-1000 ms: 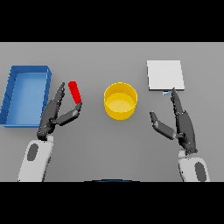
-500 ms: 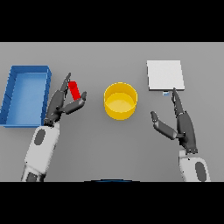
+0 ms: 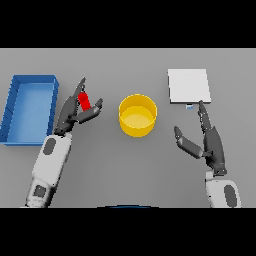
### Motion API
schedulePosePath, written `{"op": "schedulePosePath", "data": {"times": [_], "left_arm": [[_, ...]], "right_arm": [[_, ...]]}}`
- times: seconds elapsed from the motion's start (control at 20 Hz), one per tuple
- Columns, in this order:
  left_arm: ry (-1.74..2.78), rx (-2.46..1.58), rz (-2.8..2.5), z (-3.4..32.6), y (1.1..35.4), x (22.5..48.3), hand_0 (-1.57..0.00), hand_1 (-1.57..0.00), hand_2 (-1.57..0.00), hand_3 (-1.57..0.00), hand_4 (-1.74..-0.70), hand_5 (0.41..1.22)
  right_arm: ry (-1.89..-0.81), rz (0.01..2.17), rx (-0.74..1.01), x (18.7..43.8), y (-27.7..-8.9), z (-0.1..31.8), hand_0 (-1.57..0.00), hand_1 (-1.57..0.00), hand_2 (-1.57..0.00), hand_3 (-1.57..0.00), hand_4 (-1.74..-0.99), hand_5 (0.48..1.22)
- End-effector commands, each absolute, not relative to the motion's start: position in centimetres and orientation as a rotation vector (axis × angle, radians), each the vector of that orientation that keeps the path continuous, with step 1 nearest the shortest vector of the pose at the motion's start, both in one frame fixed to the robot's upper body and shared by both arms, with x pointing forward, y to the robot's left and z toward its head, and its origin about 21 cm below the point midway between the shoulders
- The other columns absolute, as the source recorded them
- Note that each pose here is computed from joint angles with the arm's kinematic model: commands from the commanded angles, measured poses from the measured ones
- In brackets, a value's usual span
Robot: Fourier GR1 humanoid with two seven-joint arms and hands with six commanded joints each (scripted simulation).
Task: Pick up the red beaker and tilt it to pour out 1 green nut into yellow bowl. Pick up the yellow bowl and place it on the metallic measuring scale.
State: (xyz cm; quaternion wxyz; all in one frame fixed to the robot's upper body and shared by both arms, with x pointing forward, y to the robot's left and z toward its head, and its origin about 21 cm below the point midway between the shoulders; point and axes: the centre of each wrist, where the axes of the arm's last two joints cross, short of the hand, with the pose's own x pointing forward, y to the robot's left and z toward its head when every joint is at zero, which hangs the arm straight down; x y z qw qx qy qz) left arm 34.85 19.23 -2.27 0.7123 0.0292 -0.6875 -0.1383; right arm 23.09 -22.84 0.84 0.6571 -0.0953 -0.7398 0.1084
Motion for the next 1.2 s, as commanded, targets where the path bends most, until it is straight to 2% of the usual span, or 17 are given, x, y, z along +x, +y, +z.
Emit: {"op": "schedulePosePath", "data": {"times": [0.0,0.05,0.1,0.15,0.2,0.25,0.3,0.4,0.45,0.55,0.65,0.8,1.15], "left_arm": [[-1.529,0.071,-0.296,-2.3,19.2,35.0,0.0,0.0,0.0,0.0,-1.34,0.698],[-1.534,0.061,-0.284,-2.3,18.7,35.2,0.0,0.0,0.0,0.0,-1.35,0.704],[-1.544,0.054,-0.255,-2.5,18.9,35.2,0.0,-0.03,-0.07,-0.03,-1.38,0.724],[-1.543,0.05,-0.236,-2.5,18.5,35.5,-0.12,-0.15,-0.18,-0.12,-1.41,0.75],[-1.532,0.049,-0.21,-2.9,18.5,35.6,-0.29,-0.33,-0.36,-0.29,-1.45,0.783],[-1.52,0.061,-0.199,-2.7,18.3,35.8,-0.44,-0.48,-0.52,-0.55,-1.45,0.871],[-1.523,0.079,-0.209,-2.9,18.2,35.9,-0.66,-0.7,-0.73,-0.72,-1.5,0.941],[-1.518,0.096,-0.242,-2.5,17.7,36.3,-0.99,-1.01,-1.03,-0.93,-1.57,1.042],[-1.53,0.093,-0.263,-2.6,17.8,36.3,-1.11,-1.12,-1.14,-0.97,-1.6,1.078],[-1.532,0.09,-0.288,-2.7,17.6,36.2,-1.27,-1.29,-1.3,-1.19,-1.54,1.129],[-1.511,0.087,-0.281,-2.4,17.4,36.2,-1.38,-1.39,-1.4,-1.33,-1.51,1.162],[-1.566,0.071,-0.227,-2.0,17.0,36.0,-1.47,-1.48,-1.48,-1.45,-1.62,1.14],[-1.672,0.114,-0.235,1.5,17.0,36.6,-1.55,-1.55,-1.55,-1.54,-1.72,1.114]], "right_arm": [[-1.674,0.244,-0.217,22.9,-22.9,0.5,0.0,0.0,0.0,0.0,-1.263,0.64],[-1.679,0.243,-0.218,23.0,-23.0,0.7,0.0,0.0,0.0,0.0,-1.261,0.641],[-1.69,0.244,-0.214,22.7,-23.0,0.8,0.0,0.0,0.0,0.0,-1.259,0.642],[-1.689,0.246,-0.213,22.9,-22.8,1.0,0.0,0.0,0.0,0.0,-1.26,0.642],[-1.684,0.249,-0.219,22.8,-22.8,0.9,0.0,0.0,0.0,0.0,-1.258,0.644],[-1.684,0.252,-0.222,22.8,-22.8,0.9,0.0,0.0,0.0,0.0,-1.257,0.645],[-1.679,0.247,-0.224,22.7,-23.1,0.8,0.0,0.0,0.0,0.0,-1.255,0.644],[-1.686,0.248,-0.213,22.5,-22.9,0.4,0.0,0.0,0.0,0.0,-1.254,0.645],[-1.692,0.243,-0.223,22.5,-23.1,0.6,0.0,0.0,0.0,0.0,-1.252,0.644],[-1.69,0.236,-0.225,22.6,-23.0,0.8,0.0,0.0,0.0,0.0,-1.254,0.644],[-1.679,0.235,-0.227,22.8,-22.9,0.9,0.0,0.0,0.0,0.0,-1.257,0.645],[-1.673,0.223,-0.213,22.9,-22.9,0.7,0.0,0.0,0.0,0.0,-1.26,0.643],[-1.702,0.246,-0.233,22.6,-22.9,1.0,0.0,0.0,0.0,0.0,-1.263,0.654]]}}
